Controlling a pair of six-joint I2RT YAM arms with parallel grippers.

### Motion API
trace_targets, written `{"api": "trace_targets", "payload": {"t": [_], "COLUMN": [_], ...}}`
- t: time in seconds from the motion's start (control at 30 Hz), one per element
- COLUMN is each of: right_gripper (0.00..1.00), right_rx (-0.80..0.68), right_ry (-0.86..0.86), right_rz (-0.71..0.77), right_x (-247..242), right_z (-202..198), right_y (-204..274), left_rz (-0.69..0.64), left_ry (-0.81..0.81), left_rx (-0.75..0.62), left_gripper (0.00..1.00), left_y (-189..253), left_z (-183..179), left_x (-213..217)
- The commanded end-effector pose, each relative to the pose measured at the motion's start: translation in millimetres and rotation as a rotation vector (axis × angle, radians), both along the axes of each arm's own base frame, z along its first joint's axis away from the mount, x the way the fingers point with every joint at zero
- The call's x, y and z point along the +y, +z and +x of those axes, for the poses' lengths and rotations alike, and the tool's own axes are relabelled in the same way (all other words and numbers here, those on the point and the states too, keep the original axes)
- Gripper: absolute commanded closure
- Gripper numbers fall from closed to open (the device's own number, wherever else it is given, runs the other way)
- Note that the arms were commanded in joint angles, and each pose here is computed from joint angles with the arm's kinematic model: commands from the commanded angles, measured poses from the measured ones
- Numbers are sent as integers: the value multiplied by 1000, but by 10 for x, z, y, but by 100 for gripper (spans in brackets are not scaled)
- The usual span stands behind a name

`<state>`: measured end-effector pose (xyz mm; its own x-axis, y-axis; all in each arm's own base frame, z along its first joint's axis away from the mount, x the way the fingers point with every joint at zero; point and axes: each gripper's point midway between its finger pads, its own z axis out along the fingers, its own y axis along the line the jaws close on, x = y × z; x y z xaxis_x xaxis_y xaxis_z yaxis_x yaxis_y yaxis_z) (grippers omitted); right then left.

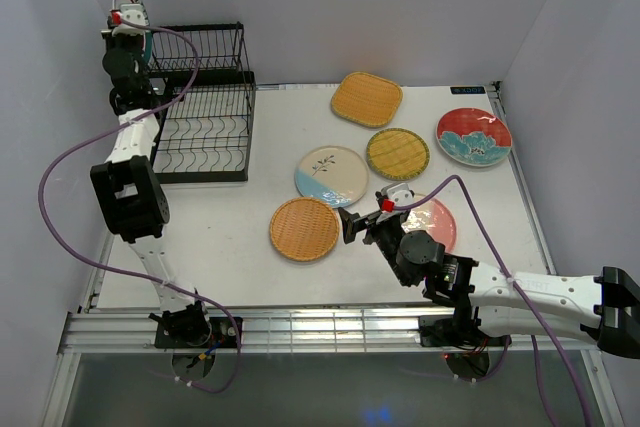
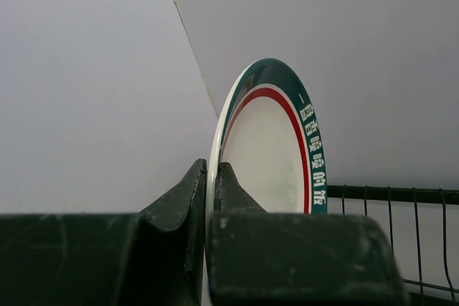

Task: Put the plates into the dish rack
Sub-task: Insert the plate into the dish rack.

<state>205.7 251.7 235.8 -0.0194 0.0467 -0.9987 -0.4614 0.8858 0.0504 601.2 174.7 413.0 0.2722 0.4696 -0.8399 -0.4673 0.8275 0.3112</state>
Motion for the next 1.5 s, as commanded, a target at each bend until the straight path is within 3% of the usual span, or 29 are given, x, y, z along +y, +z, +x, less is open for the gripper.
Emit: {"api": "trace_targets", "payload": {"t": [0.0,0.83,1.2,1.47], "right_gripper": [4,5,5,5], "right_rx": [-7,2,6,8], "right_ry": [-1,21,35,35], "right_rz": [52,48,43,46], "right_x": [-14,29,72,71], "right_z": [5,14,20,27], "right_y": [106,67,58,59], "left_rz": [36,25,27,22], "left_ry": [-13,-14,-20,-26], "left_rx": [-120,-55,-54,-58], "left_gripper": [100,100,75,68], "left_y": [418,-39,-34,0], "left_z": [-104,188,193,178], "left_x": [-62,0,-10,-29]}}
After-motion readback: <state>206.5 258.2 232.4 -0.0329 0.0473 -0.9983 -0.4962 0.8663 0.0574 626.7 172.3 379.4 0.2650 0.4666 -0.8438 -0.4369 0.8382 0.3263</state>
